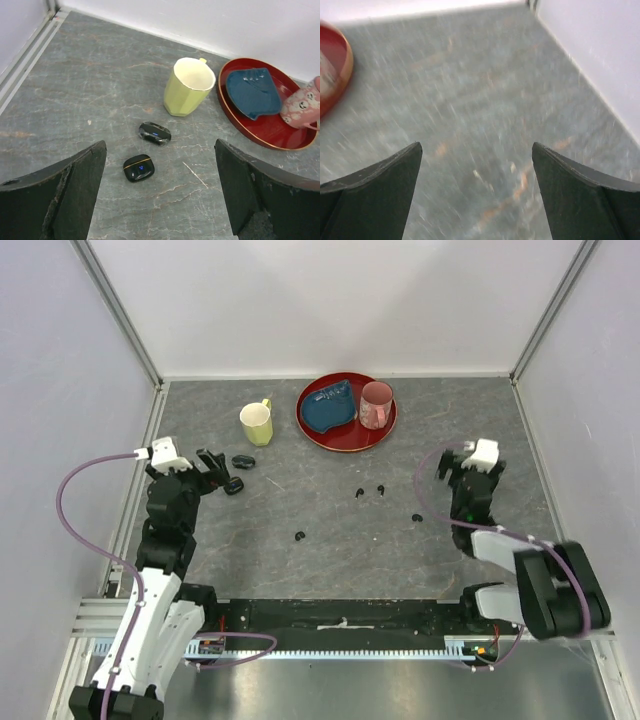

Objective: Insert the wireless bluetooth earbuds into the charging case
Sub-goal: Pick up the charging case at the center of the board.

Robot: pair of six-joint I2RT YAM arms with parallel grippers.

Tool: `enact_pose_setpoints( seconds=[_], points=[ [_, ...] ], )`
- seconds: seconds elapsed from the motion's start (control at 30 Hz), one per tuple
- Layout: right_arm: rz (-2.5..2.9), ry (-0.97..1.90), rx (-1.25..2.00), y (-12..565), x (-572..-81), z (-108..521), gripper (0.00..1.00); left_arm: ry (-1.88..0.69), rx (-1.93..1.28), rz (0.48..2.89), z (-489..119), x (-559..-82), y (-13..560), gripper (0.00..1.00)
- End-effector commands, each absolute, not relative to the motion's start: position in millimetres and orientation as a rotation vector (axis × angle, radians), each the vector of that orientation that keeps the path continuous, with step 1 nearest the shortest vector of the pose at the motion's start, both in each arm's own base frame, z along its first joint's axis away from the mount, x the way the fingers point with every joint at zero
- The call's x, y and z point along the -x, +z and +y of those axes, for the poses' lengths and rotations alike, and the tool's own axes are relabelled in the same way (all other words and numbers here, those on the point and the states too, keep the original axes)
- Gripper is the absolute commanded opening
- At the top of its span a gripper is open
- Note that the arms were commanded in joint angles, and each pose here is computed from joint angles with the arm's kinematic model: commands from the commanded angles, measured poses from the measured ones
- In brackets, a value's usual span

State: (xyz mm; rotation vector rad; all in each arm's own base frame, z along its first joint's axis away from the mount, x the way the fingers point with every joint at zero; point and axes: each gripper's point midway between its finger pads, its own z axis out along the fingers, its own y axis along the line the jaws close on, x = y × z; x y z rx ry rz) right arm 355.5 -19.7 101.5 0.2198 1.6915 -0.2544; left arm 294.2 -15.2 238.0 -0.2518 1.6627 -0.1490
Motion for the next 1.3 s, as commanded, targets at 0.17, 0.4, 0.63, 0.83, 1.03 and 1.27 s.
enact_pose_setpoints(
  seconds=[0.17,0.4,0.63,0.83,1.03,1.27],
  points=[
    [1.71,0.126,-0.053,232.1,-378.8,49.4,0.98,-0.105,0.651,1.716,14.0,-285.7,233.6,0.95],
    [1.769,0.412,0.189,207.5,-360.0,105.0,0.98,-0.269,0.571,1.751,-14.2,-284.3,224.2,1.0],
    [1.786,0.394,0.244,225.4,-360.0,106.2,0.98,-0.21,0.636,1.858,-9.4,-285.2,203.7,1.0],
    [1.806,0.316,0.104,237.6,-365.8,86.3,0.98,-0.14,0.667,1.982,-6.6,-286.0,181.8,1.0],
    [1.809,0.338,0.079,243.7,-361.0,87.5,0.98,-0.171,0.644,2.047,-15.7,-288.4,164.8,1.0],
    [1.808,0.367,0.045,244.3,-365.4,90.5,0.98,-0.161,0.641,2.086,-17.0,-288.7,154.1,1.0]
  ],
)
